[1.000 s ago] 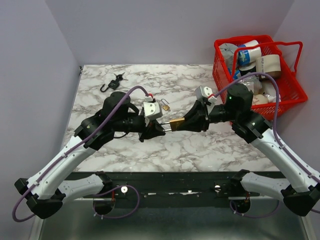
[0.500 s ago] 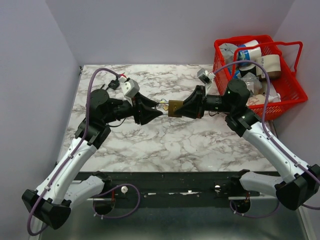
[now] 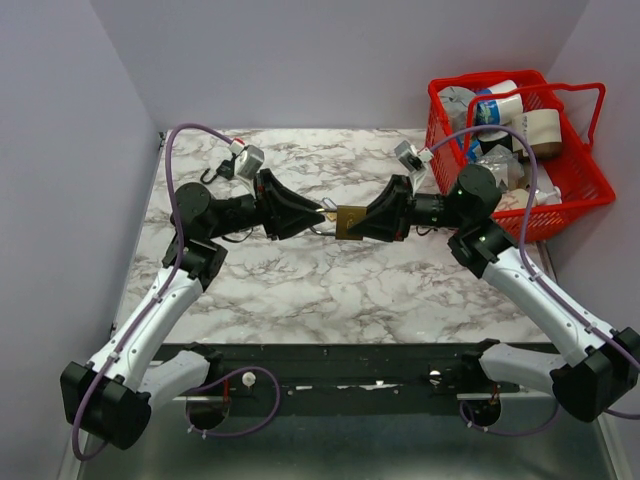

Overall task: Lock with the key
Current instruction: Lock the lock.

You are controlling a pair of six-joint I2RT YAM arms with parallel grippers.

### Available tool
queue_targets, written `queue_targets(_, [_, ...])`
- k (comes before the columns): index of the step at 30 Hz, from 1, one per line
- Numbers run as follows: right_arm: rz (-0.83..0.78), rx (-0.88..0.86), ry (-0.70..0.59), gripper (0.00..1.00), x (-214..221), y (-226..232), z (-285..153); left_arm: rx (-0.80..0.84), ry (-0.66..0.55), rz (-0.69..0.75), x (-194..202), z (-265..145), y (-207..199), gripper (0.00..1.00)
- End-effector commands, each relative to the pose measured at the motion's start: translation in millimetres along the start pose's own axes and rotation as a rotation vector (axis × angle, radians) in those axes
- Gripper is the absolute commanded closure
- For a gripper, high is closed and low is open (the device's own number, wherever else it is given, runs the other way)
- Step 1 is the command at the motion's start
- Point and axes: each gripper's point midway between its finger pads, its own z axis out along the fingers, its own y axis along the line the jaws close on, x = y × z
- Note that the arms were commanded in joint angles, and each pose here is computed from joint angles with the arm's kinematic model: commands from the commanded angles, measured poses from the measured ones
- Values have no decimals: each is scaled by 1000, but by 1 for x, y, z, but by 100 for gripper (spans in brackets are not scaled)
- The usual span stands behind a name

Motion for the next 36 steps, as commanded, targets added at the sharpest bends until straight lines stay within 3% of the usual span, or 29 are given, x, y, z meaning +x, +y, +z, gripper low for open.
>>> queue_targets(1, [-131,-76,-84,99,-30,27,-3,94,-9,-25,-1,0,-19,62])
queue_targets(11, [-116,-93,-85,99,-29,29,-2,98,-16,-58,0,4,-21,71])
queue_targets(12, [-112,-90,-89,99,-29,29,-2,97,-16,-71,-1,5,-21,69])
queue_targets(15, [-81,-61,-119,99,-35,24,-1,87,-60,-106,-1,5,-20,45])
queue_targets(19, [-48,-3,-206,99,-54,17,0,68,-133,-172,-9,3,-16,40])
queue_targets(29, [54,62,-297,99,-68,4,1,78,-248,-210,-50,15,-12,45])
queue_targets(36, [142,157,-389,99,-91,-16,2,58,-375,-277,-100,31,0,48])
